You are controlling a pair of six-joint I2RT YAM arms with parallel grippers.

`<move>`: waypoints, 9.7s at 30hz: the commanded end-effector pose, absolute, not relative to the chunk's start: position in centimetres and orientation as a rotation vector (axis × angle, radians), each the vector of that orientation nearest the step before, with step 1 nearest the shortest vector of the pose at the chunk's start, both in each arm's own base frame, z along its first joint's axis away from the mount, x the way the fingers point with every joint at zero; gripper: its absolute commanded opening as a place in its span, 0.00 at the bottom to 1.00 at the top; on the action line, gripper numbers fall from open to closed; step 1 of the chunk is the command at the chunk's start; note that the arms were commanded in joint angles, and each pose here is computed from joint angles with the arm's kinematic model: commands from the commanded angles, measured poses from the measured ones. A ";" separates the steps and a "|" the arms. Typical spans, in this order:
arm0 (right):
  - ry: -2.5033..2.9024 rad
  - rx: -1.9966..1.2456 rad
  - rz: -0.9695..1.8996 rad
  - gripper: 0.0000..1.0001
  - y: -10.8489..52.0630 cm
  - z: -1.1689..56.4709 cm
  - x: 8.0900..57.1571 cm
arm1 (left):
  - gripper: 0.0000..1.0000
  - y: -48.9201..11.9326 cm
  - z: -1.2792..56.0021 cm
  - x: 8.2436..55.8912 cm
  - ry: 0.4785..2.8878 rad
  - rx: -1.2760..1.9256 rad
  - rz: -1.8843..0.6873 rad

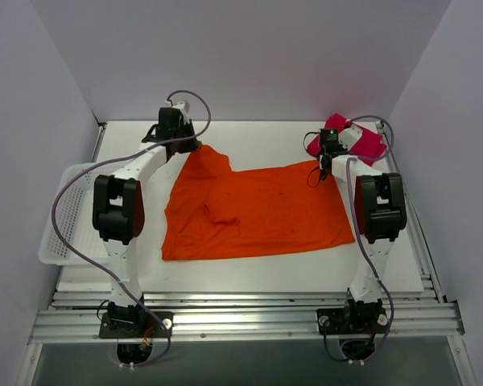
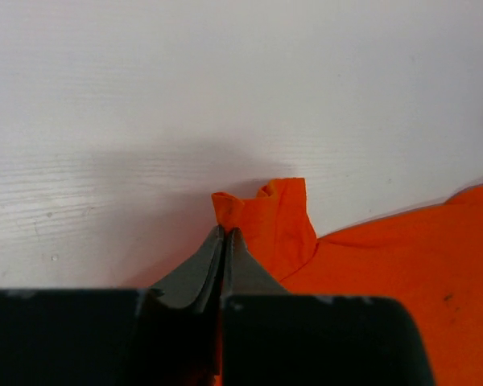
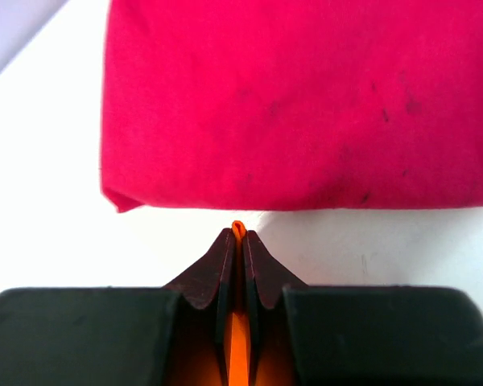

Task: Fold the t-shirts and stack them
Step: Fold the other side of the tshirt into a rectangle

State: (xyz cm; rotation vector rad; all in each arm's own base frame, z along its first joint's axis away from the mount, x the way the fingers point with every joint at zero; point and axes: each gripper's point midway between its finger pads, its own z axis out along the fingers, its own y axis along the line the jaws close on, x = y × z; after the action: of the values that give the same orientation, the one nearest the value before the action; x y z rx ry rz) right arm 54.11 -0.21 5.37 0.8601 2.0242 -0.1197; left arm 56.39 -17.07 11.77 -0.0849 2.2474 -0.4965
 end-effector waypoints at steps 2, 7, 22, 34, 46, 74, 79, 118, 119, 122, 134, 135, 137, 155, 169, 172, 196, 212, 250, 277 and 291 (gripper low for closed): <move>1.929 0.859 -0.051 0.00 0.1 10.6 53.7 | 0.02 -17.0 16.2 55.1 2.178 -0.041 -0.489; 1.897 0.864 -0.021 0.00 0.1 12.9 52.2 | 0.02 -16.9 17.3 53.3 2.167 -0.036 -0.485; 1.890 0.885 -0.016 0.00 -0.3 14.3 45.6 | 0.02 -17.3 21.4 44.0 2.117 -0.007 -0.427; 1.943 0.976 -0.043 0.00 -1.4 10.8 36.8 | 0.02 -14.8 17.1 31.1 2.200 -0.113 -0.260; 2.000 1.138 -0.189 1.00 -3.2 6.8 30.8 | 0.94 -12.6 13.0 25.3 2.254 -0.272 -0.156; 2.062 0.512 0.354 0.92 17.0 13.5 33.2 | 0.94 -21.3 12.8 38.4 2.091 -0.028 -0.580; 2.051 0.495 0.297 0.92 16.4 14.1 33.2 | 0.84 -22.7 11.8 39.1 2.130 0.025 -0.676; 2.067 0.478 0.180 0.92 15.1 13.0 33.5 | 0.63 -21.9 8.3 34.7 2.203 0.073 -0.714; 2.066 0.478 0.182 0.92 15.2 13.0 33.5 | 0.63 -21.8 8.8 34.9 2.190 0.082 -0.702; 2.071 0.472 0.190 0.92 15.4 12.9 33.5 | 0.63 -21.7 9.4 35.1 2.169 0.086 -0.694; 2.085 0.456 0.211 0.92 15.9 12.6 33.5 | 0.62 -22.3 6.2 36.1 2.235 0.113 -0.679; 2.084 0.455 0.214 0.92 15.9 12.6 33.5 | 0.62 -22.4 6.0 36.2 2.234 0.115 -0.683; 2.088 0.453 0.215 0.92 15.9 12.5 33.5 | 0.62 -22.5 5.3 36.3 2.253 0.119 -0.683; 2.085 0.459 0.210 0.92 15.7 12.4 33.4 | 0.25 -22.1 7.5 35.7 2.221 0.108 -0.687; 2.082 0.460 0.215 0.91 15.7 12.6 33.2 | 0.20 -21.7 11.8 33.5 2.144 0.093 -0.700; 2.082 0.460 0.228 0.92 15.8 12.6 33.2 | 0.36 -21.6 11.1 33.6 2.154 0.088 -0.683; 2.088 0.460 0.212 0.92 15.7 12.3 33.2 | 0.52 -22.1 6.6 34.4 2.233 0.093 -0.667; 2.096 0.455 0.208 0.92 15.8 12.0 33.3 | 0.14 -21.8 7.1 34.1 2.228 0.088 -0.657; 2.052 0.472 0.206 0.93 15.4 14.6 32.5 | 0.94 -16.9 8.5 25.6 2.104 -0.417 -0.274; 2.115 0.412 0.196 0.92 16.9 12.0 33.2 | 0.60 -17.2 8.0 34.1 2.124 -0.308 -0.359; 2.118 0.416 0.187 0.93 16.7 11.7 33.1 | 0.59 -15.7 5.1 31.4 2.201 -0.362 -0.320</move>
State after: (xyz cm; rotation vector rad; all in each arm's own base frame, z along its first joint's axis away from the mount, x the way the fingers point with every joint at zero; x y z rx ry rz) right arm 32.35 16.30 10.57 0.4134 2.1538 0.1839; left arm 31.69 -15.92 5.13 -0.3375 2.2053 -0.3111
